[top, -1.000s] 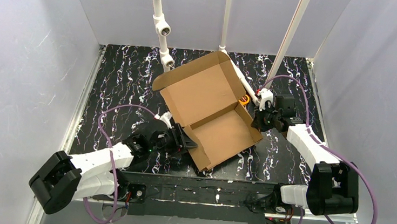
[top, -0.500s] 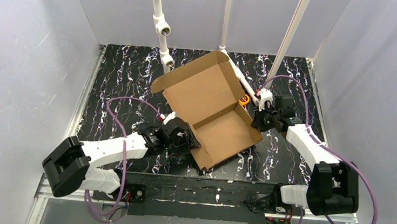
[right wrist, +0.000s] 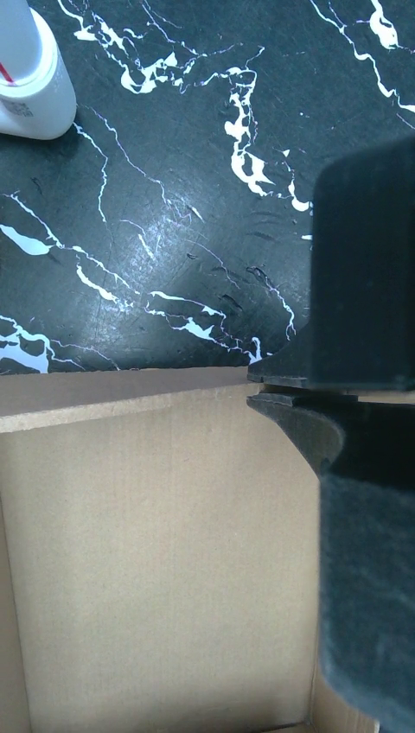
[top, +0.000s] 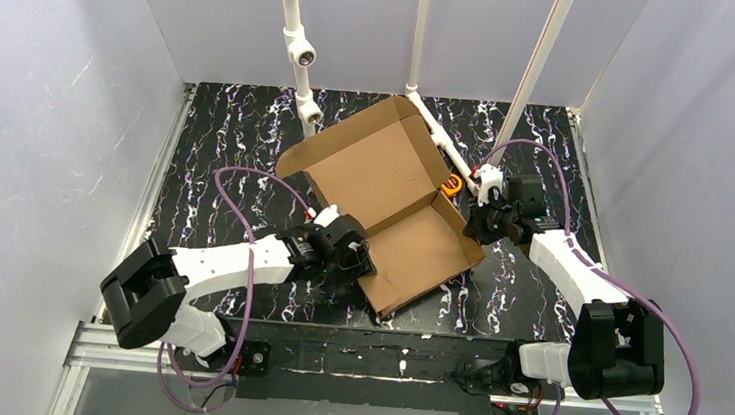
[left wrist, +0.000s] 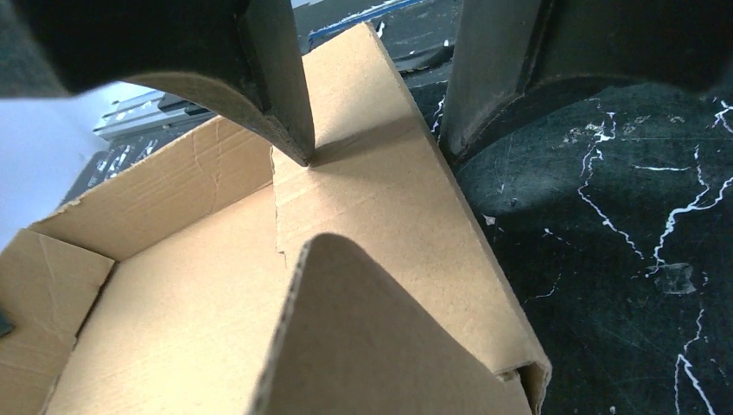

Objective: Fold the paper box

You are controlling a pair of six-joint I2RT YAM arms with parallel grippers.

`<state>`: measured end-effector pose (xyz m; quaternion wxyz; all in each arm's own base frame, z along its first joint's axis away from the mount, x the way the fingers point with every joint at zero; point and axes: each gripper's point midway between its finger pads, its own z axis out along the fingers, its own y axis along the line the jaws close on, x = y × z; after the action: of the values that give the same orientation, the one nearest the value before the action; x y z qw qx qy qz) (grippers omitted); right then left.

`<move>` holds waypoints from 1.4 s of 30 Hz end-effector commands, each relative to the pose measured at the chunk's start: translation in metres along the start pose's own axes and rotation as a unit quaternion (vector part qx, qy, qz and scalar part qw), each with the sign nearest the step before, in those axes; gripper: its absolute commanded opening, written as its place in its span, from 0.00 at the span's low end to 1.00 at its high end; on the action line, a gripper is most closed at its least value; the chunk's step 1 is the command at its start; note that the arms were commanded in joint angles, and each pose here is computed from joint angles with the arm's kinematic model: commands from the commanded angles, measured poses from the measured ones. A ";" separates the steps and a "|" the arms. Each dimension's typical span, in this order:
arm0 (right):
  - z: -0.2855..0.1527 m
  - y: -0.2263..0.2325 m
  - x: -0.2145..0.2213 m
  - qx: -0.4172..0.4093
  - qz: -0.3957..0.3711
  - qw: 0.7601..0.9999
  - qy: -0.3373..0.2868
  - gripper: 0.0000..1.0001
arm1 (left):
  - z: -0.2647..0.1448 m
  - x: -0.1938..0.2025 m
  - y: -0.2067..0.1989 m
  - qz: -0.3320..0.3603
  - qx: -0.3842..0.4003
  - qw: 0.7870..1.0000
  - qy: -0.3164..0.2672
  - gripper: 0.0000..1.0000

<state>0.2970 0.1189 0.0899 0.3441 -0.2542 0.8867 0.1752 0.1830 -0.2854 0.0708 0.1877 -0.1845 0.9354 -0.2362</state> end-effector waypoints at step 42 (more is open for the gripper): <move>-0.012 0.060 -0.022 -0.148 -0.037 0.987 -0.058 0.25 | -0.001 0.001 0.053 0.143 -0.200 0.969 -0.030 0.00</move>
<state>0.2824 0.1349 0.0910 0.3336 -0.2796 0.8726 0.2213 0.1727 -0.2664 0.0469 0.1821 -0.1260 0.9741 -0.0466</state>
